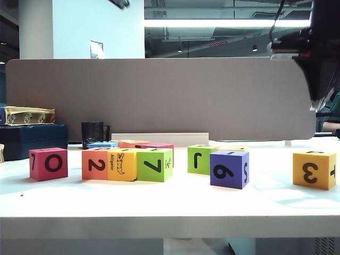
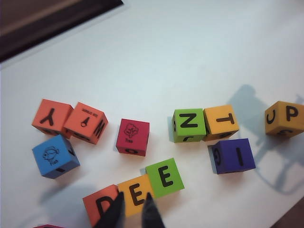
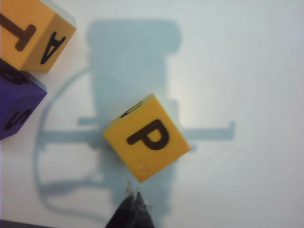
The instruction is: Select the appropriate blocks from the scattered letter blocks on the table and arrange them in a row to spell out "DEEP".
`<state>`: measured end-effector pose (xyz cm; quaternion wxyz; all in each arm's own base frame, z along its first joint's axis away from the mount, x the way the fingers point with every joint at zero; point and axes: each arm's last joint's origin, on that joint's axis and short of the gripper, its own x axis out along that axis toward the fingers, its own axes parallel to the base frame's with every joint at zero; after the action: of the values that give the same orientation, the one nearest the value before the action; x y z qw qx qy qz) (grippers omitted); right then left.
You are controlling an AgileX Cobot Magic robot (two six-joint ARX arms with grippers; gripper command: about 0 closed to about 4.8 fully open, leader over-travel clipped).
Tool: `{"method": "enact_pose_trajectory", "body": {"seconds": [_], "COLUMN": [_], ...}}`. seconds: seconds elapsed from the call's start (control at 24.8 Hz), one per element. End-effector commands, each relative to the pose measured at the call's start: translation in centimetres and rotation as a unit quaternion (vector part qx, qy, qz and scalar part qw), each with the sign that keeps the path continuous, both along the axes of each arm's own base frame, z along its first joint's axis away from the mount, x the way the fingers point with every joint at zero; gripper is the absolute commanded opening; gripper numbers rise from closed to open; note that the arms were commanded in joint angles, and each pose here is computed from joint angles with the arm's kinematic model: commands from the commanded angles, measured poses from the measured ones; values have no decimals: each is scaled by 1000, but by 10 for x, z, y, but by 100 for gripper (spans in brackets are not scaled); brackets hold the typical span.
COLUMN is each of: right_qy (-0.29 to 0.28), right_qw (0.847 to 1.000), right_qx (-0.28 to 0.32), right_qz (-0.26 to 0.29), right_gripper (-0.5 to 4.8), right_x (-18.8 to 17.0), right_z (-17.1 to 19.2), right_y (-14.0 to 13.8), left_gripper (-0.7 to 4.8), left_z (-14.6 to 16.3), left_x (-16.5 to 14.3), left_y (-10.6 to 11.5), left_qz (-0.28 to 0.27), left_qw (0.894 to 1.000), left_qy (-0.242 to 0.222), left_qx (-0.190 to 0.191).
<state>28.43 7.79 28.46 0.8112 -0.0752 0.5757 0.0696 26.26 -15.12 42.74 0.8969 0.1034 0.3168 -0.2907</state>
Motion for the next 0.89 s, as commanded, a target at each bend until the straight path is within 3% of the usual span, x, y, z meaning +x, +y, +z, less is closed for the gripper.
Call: {"method": "enact_pose_trajectory", "body": {"seconds": [0.04,0.2,0.4,0.57,0.65,0.77,0.89], "right_qy": [29,48,57,52,55,60,63], "right_qw": [999,998,995,988,974,962,951], "right_qx": [20,22,30,53,88,104,113], "right_qz": [-5,-31,-70,-134,-201,-245,-280], "right_gripper": [-1,19,241,257,257,258,301], "right_x": [4,4,2,4,5,5,4], "right_z": [-8,-13,-13,-13,-13,-13,-13], "right_y": [3,3,2,3,4,4,4], "left_gripper": [47,48,48,48,48,48,48], "left_z": [8,7,7,6,6,6,4], "left_x": [-7,-9,-10,-10,-10,-10,-12], "left_y": [5,7,7,7,7,7,8], "left_qz": [-2,-7,-9,-10,-10,-10,-10], "left_qw": [1000,1000,1000,1000,1000,1000,1000], "left_qy": [-15,-9,-7,-6,-6,-3,10], "left_qx": [-5,5,7,7,7,8,16]}}
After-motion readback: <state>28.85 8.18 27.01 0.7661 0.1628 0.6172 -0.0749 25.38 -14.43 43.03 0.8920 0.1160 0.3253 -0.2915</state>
